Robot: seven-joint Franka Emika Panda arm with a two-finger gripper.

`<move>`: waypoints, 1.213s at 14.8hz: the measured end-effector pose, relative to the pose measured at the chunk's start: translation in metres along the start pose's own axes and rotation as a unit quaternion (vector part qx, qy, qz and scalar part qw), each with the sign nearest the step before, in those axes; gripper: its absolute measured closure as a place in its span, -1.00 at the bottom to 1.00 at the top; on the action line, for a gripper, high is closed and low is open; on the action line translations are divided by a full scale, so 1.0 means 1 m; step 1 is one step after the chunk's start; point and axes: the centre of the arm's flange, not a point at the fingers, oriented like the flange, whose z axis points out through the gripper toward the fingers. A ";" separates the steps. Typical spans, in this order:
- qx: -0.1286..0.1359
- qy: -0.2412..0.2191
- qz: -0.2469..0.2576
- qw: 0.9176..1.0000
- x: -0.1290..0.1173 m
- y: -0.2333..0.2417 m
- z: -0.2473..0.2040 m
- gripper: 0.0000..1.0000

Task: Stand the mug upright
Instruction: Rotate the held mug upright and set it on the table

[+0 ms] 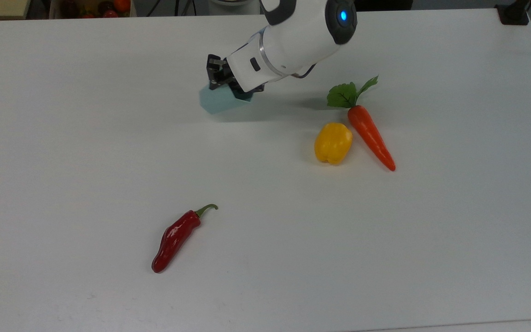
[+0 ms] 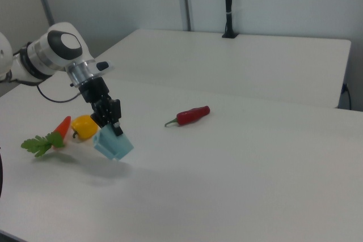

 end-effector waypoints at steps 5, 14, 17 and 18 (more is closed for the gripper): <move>0.149 0.028 -0.035 0.988 0.011 -0.005 -0.013 0.80; 0.287 0.036 -0.079 0.954 0.032 0.026 0.014 0.21; 0.286 0.037 -0.080 0.954 0.032 0.026 0.013 -0.15; 0.286 0.038 -0.079 0.954 0.032 0.027 0.012 -0.27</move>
